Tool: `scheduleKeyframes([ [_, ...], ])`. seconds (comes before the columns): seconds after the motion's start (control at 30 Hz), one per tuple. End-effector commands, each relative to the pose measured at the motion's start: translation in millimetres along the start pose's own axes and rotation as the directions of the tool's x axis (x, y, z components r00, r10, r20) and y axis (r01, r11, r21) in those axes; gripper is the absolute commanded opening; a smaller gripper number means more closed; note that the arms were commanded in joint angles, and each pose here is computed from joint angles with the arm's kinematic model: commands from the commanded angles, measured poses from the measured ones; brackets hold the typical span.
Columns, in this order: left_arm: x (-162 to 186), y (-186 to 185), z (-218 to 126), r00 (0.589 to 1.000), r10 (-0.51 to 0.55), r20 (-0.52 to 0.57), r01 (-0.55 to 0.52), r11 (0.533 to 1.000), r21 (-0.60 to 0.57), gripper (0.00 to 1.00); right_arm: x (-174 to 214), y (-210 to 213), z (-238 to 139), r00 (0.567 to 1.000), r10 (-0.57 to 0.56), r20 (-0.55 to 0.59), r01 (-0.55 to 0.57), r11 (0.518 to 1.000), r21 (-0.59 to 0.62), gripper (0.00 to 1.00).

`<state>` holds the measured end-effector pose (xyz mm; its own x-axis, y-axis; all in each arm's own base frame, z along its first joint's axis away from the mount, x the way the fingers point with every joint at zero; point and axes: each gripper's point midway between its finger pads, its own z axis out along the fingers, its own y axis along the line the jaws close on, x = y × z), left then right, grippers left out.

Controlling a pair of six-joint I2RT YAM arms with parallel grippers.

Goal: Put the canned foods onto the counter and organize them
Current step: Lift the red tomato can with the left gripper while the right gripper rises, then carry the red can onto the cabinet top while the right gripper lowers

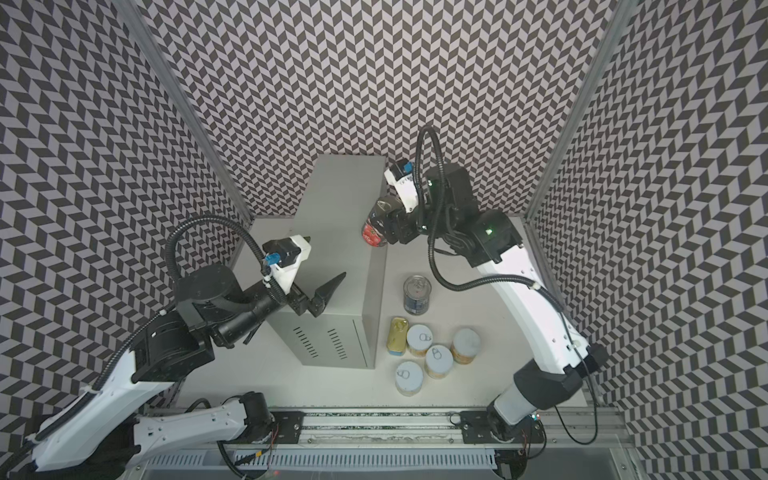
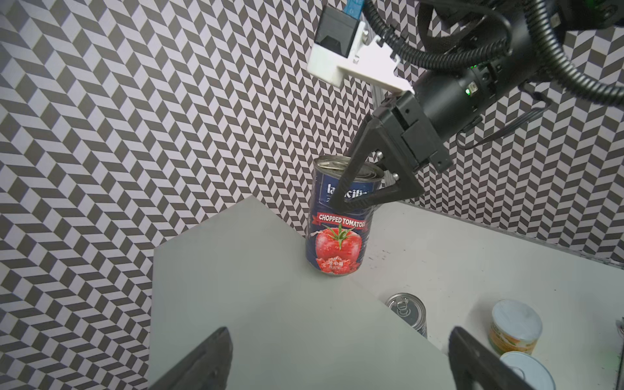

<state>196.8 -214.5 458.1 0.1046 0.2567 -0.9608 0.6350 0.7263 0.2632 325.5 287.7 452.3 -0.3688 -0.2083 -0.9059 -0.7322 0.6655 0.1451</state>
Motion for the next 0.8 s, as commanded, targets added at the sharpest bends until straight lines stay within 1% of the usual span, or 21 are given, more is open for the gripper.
scheduleKeyframes([
  [0.0,-6,6,-5,0.999,0.017,0.043,-0.016,1.000,-0.027,1.00,-45,24,-13,0.988,-0.076,0.134,0.080,0.997,-0.019,0.61],
  [0.13,-4,8,-9,0.998,0.019,0.055,-0.017,0.999,-0.033,1.00,-53,30,-5,0.985,-0.091,0.143,0.095,0.995,-0.020,0.65],
  [0.4,-1,14,-7,0.998,0.032,0.054,-0.028,0.997,-0.065,1.00,-55,34,18,0.985,-0.098,0.138,0.105,0.994,-0.040,0.68],
  [0.63,-4,18,-2,0.998,0.037,0.044,-0.033,0.996,-0.083,1.00,-59,47,28,0.980,-0.111,0.163,0.124,0.989,-0.075,0.72],
  [0.77,-9,20,-4,0.998,0.036,0.052,-0.032,0.995,-0.090,1.00,-57,50,35,0.981,-0.117,0.158,0.131,0.988,-0.081,0.74],
])
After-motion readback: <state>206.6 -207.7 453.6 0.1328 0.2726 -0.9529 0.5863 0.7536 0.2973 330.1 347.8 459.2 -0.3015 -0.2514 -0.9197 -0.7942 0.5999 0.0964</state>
